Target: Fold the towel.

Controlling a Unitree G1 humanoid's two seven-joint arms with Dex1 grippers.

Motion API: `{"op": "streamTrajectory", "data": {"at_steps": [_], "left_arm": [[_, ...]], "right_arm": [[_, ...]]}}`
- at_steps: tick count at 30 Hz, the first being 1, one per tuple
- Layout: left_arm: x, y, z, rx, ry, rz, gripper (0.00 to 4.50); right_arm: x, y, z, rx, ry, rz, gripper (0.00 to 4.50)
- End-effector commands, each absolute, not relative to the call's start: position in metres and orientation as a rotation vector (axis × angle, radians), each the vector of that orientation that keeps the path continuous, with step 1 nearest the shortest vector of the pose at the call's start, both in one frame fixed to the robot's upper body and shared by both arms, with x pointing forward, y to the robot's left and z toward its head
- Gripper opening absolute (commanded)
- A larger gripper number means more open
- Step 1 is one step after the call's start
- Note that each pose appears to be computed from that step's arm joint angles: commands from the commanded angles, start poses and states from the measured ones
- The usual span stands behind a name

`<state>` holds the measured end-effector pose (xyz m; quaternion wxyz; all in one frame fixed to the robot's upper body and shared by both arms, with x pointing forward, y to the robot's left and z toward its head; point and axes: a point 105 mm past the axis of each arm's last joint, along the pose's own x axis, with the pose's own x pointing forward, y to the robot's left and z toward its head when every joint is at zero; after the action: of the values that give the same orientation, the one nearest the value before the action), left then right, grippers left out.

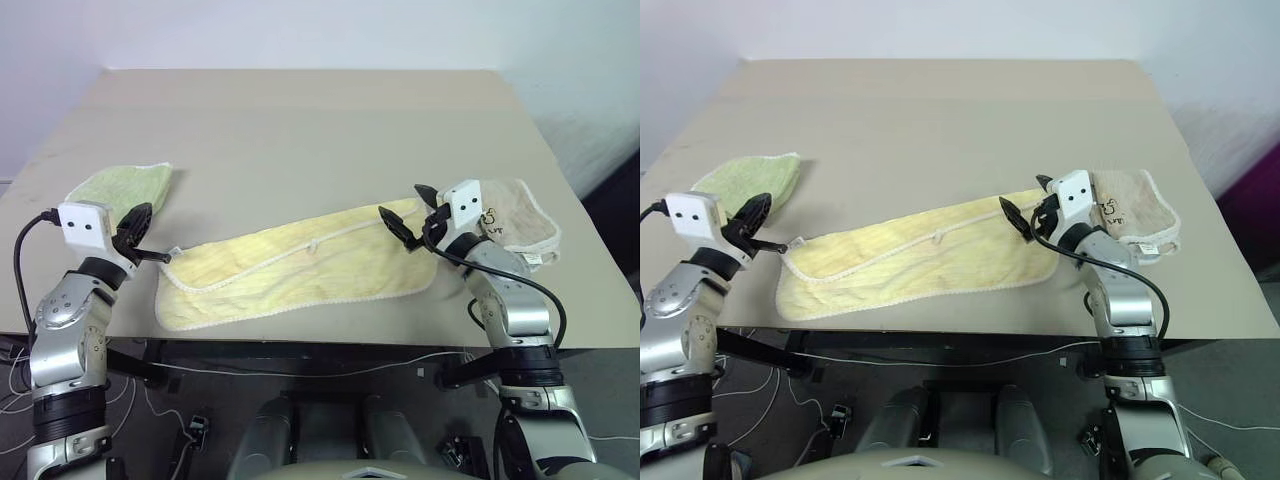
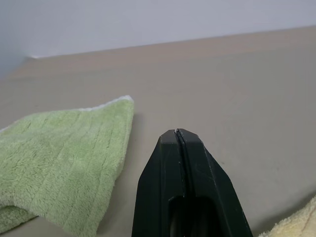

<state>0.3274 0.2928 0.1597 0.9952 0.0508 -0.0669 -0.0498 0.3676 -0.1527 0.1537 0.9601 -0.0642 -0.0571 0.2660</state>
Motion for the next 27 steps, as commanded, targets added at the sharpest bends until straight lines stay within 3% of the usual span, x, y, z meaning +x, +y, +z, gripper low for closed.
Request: {"op": "streamTrajectory", "data": {"at_steps": [1,27], "left_arm": [[0.328,0.29,0.176,0.13,-0.179,-0.116,0.0],[0.324,0.285,0.167,0.226,-0.084,-0.247,0.0]], "right_arm": [[0.366,-0.152,0.166,-0.127,-0.168,0.536,4.47],[0.365,-0.162,0.162,-0.113,-0.165,0.479,4.47]]}}
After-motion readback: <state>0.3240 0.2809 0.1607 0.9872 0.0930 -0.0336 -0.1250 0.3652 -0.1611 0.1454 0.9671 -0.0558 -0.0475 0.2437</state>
